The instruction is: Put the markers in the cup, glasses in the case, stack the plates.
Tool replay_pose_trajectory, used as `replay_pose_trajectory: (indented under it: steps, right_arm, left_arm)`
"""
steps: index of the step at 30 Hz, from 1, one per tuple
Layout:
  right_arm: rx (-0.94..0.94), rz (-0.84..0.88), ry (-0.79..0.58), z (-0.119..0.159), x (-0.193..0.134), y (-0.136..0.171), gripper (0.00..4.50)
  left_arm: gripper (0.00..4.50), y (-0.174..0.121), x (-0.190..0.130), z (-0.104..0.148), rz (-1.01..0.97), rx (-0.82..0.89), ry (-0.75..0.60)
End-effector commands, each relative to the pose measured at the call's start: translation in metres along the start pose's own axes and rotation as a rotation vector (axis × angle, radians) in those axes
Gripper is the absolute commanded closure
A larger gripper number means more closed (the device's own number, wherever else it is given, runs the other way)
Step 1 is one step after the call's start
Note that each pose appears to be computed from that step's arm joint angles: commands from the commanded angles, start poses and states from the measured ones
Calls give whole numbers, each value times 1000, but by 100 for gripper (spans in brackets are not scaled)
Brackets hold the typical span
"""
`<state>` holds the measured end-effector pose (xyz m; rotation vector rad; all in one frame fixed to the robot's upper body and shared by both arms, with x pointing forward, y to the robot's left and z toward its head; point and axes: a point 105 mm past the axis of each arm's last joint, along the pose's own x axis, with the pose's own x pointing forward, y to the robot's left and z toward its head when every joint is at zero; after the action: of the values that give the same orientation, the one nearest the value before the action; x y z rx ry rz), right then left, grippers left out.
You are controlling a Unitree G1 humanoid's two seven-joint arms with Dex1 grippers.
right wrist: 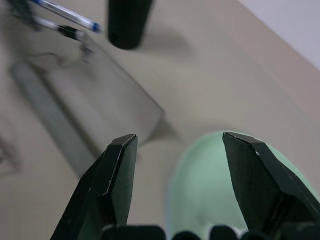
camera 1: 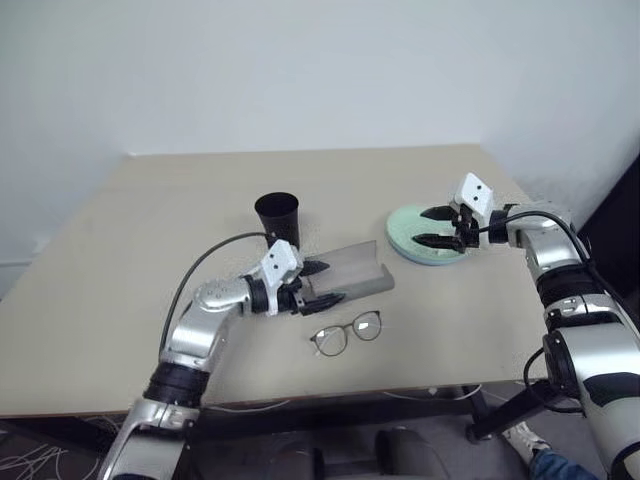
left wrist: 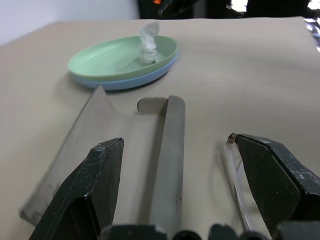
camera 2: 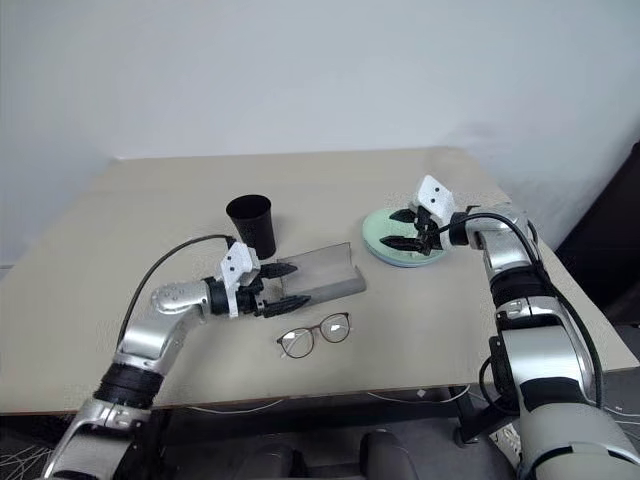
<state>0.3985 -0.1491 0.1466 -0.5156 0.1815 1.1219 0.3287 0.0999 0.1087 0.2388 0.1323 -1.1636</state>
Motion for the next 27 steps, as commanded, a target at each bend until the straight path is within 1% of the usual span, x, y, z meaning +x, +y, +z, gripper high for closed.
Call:
replay_pose_trajectory:
  steps: [1, 8, 14, 19, 23, 27]
  right_arm:
    - [-34, 55, -81, 18, -5, 8, 156]
    - [34, 207, -111, -2, -6, 44, 156]
    - [46, 182, -146, -11, 0, 53, 156]
    - [42, 164, -156, -16, 7, 59, 156]
    - [34, 152, -167, -15, 10, 61, 156]
    - [22, 137, -171, -14, 12, 60, 156]
  left_arm:
    - [69, 5, 3, 15, -64, 26, 14]
    - [69, 2, 14, 16, -175, 65, 116]
    - [69, -10, 23, 8, -250, 114, 208]
    - [69, -19, 22, -5, -301, 192, 317]
    - [69, -29, 21, -7, -356, 202, 351]
    - [69, -30, 24, -7, -365, 190, 373]
